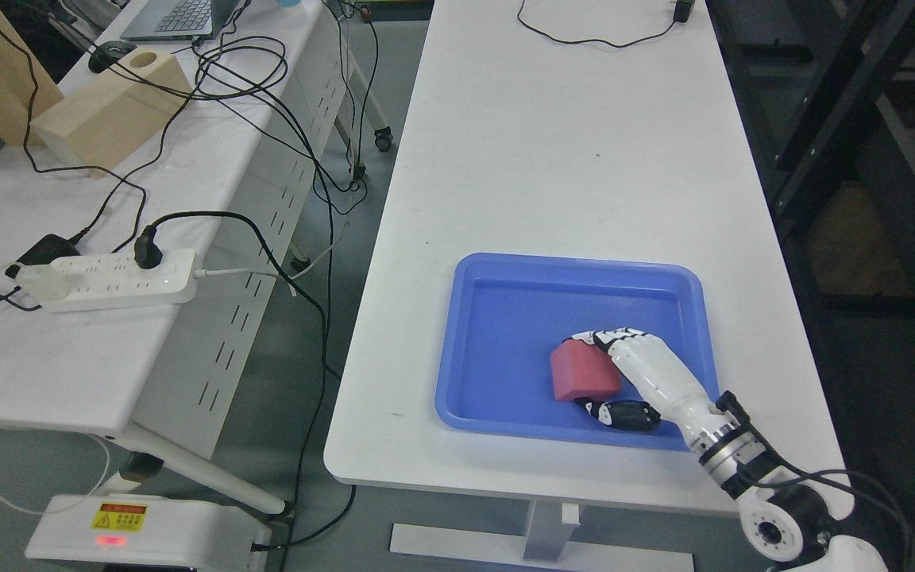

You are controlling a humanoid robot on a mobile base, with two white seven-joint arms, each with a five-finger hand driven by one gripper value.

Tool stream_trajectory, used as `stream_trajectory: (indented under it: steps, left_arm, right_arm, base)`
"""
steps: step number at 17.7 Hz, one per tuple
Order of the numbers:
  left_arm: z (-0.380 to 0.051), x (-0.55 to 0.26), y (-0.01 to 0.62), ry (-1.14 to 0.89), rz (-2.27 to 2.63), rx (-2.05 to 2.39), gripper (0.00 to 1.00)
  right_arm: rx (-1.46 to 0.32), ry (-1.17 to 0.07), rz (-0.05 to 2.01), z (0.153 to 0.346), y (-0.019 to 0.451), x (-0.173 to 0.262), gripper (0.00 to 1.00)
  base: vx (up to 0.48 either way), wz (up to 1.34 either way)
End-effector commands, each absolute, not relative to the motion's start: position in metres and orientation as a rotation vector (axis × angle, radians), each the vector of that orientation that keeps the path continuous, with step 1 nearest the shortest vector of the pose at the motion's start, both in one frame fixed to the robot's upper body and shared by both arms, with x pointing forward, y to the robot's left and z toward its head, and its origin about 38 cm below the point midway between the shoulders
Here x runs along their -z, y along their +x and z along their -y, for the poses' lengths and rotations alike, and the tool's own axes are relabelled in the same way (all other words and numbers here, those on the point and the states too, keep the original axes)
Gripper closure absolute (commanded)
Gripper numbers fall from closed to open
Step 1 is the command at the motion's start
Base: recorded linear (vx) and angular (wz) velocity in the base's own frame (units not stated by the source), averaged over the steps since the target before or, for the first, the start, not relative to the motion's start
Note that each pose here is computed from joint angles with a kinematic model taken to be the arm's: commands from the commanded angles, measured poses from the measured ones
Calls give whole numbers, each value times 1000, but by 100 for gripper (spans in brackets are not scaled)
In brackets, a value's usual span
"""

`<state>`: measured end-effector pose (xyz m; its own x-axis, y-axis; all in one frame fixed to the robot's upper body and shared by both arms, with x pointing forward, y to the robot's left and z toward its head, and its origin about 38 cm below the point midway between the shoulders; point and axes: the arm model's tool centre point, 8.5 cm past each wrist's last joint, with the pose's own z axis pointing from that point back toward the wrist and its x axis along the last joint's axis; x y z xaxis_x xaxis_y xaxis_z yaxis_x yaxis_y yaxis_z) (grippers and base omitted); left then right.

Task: Pick pink block from left shelf to tray
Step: 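Lower the pink block into the blue tray with the right hand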

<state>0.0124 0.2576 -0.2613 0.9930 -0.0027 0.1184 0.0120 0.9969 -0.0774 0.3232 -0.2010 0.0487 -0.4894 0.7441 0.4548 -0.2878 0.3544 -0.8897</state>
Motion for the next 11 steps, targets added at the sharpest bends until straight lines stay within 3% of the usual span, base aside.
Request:
stream_trajectory:
  steps: [1,8,11]
  left_arm:
    - [-268,261,5,-63,115,8,0]
    - [-268,261,5,-63,115,8,0]
    - [-268,261,5,-63,115,8,0]
  right_arm:
    - [-1260,-386,1656,198,322,-49,31]
    - [-1193,-364,1682,202,323,-52,21]
    - [-955,-310,1767,231,327,-67,14]
  base:
    - [13,0]
    - [2,0]
    - [0,0]
